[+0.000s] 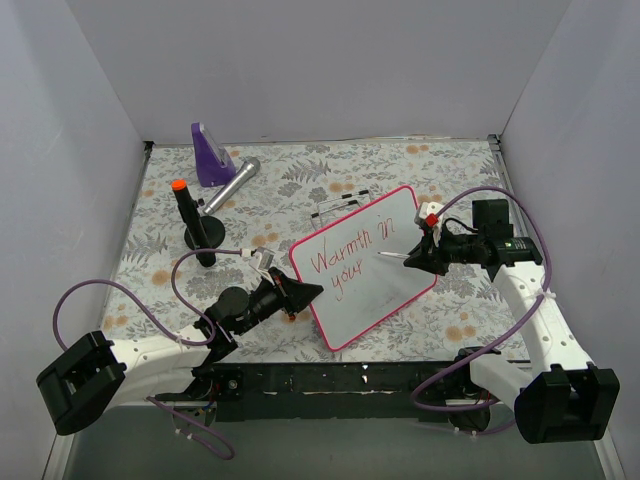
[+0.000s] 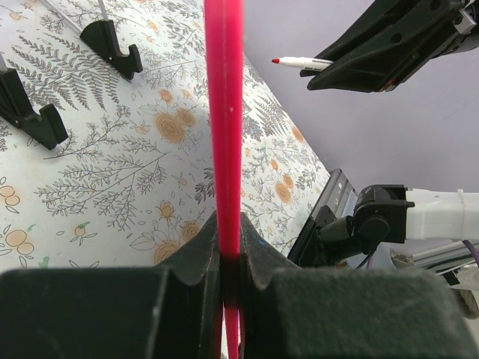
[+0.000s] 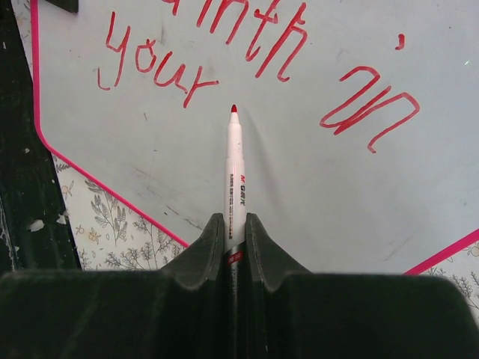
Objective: Write a sentence on the whiteboard
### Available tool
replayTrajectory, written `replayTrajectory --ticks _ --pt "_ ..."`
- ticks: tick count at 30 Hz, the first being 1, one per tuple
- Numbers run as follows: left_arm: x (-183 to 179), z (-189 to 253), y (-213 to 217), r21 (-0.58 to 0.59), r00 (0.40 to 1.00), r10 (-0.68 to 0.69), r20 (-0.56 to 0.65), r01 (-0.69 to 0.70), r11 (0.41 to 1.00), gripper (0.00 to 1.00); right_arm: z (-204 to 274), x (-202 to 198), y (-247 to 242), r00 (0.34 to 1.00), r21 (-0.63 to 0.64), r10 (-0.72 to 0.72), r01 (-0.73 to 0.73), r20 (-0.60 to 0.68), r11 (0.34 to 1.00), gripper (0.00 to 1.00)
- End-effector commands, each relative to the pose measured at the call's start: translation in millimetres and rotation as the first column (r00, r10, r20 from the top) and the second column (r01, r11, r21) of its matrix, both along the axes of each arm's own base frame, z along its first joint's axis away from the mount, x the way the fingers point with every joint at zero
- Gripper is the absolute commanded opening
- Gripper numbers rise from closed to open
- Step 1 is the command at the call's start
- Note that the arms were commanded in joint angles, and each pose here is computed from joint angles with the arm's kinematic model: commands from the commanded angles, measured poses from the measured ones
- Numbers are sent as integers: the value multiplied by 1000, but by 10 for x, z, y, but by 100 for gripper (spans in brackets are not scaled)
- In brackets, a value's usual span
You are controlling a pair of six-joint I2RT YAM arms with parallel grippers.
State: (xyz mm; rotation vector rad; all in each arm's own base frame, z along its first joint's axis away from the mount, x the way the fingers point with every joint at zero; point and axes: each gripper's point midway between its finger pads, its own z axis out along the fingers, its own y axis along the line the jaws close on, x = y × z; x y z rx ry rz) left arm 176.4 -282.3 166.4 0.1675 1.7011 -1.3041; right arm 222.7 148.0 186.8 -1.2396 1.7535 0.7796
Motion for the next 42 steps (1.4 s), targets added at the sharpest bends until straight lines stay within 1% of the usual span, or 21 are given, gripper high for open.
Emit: replayTrajectory --ticks 1,5,7,11,17,27,42 --pt "3 321 -28 -77 998 -5 64 10 997 0 177 129 -7 998 16 -13 12 59 1000 1" --pt "-2 318 -25 -80 998 -5 59 10 997 0 185 77 34 999 46 6 -7 41 999 1" --pt "1 325 -28 -85 998 -4 55 9 996 0 148 67 28 999 41 6 -8 36 999 1" --pt "3 329 -30 -93 999 -2 49 6 996 0 75 184 -35 998 9 -52 52 42 999 1" --pt "23 328 -69 -92 999 -6 35 9 996 0 55 225 -9 998 31 -67 67 14 997 1" --pt "44 320 -103 -89 1000 -8 29 11 996 0 -241 172 51 997 -10 -53 53 -49 999 1" --pt "45 305 -96 -88 1000 -7 28 9 996 0 -297 233 20 995 -34 -81 79 -50 996 1"
